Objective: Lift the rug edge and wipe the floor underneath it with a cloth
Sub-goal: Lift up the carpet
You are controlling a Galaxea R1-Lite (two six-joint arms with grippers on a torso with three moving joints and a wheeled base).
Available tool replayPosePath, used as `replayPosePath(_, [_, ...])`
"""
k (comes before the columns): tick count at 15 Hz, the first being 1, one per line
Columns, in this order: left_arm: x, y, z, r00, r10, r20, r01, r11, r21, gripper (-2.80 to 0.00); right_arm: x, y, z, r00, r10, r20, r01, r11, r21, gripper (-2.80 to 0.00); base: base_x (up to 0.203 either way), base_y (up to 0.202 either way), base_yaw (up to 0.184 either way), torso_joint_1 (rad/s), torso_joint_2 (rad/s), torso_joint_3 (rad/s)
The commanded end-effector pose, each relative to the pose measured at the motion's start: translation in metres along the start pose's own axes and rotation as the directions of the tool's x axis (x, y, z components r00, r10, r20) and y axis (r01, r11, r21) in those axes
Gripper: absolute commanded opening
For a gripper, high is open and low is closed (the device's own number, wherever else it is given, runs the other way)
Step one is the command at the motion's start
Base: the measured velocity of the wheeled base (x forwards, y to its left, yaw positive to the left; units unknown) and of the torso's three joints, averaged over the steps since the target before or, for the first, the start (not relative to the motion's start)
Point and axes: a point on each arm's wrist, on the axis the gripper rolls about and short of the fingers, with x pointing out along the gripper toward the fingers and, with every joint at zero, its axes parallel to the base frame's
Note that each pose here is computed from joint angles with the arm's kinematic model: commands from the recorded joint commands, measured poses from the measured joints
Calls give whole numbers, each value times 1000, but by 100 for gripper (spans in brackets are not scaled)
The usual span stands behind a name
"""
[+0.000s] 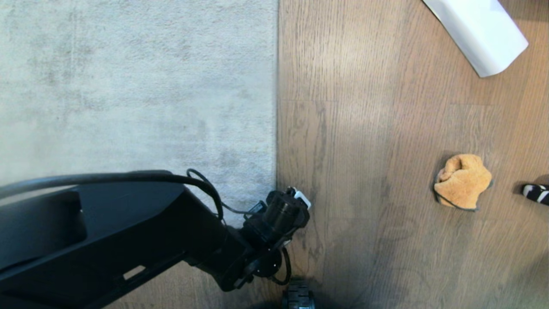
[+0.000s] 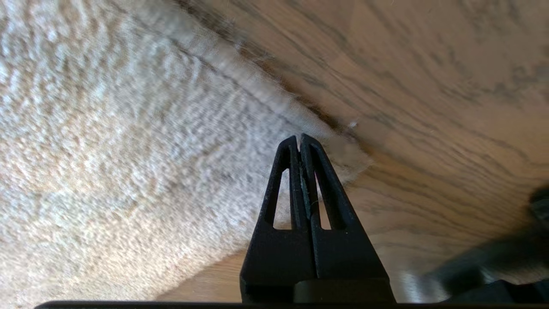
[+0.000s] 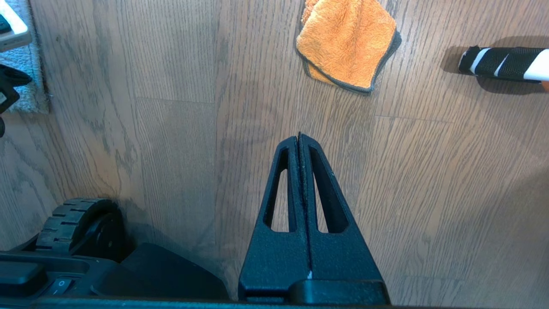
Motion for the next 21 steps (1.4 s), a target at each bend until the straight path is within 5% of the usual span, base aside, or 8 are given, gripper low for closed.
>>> replayPosePath(1, [-4,-3,2,1000,-2,2,2,1000,-7,-280,0,0,0,1000,1,1,-1,1000,-1,-280,0,0,0,0,0,0])
replayPosePath(9, [-19,-22,-4,997,-51,-53,49,998,-43,-280,0,0,0,1000,1,1,-1,1000,-1,-280,0,0,0,0,0,0])
replayPosePath(19, [-16,-31,-14,992,-32,-121,35,999,26,-280,0,0,0,1000,1,1,-1,1000,-1,-280,0,0,0,0,0,0])
replayPosePath(20, [-15,-33,-15,992,-33,-123,37,999,28,0,0,0,0,1000,2,1,-2,1000,-1,-280,0,0,0,0,0,0])
replayPosePath(21, [-14,-33,-14,992,-33,-121,36,999,27,0,0,0,0,1000,1,1,-1,1000,-1,-280,0,0,0,0,0,0])
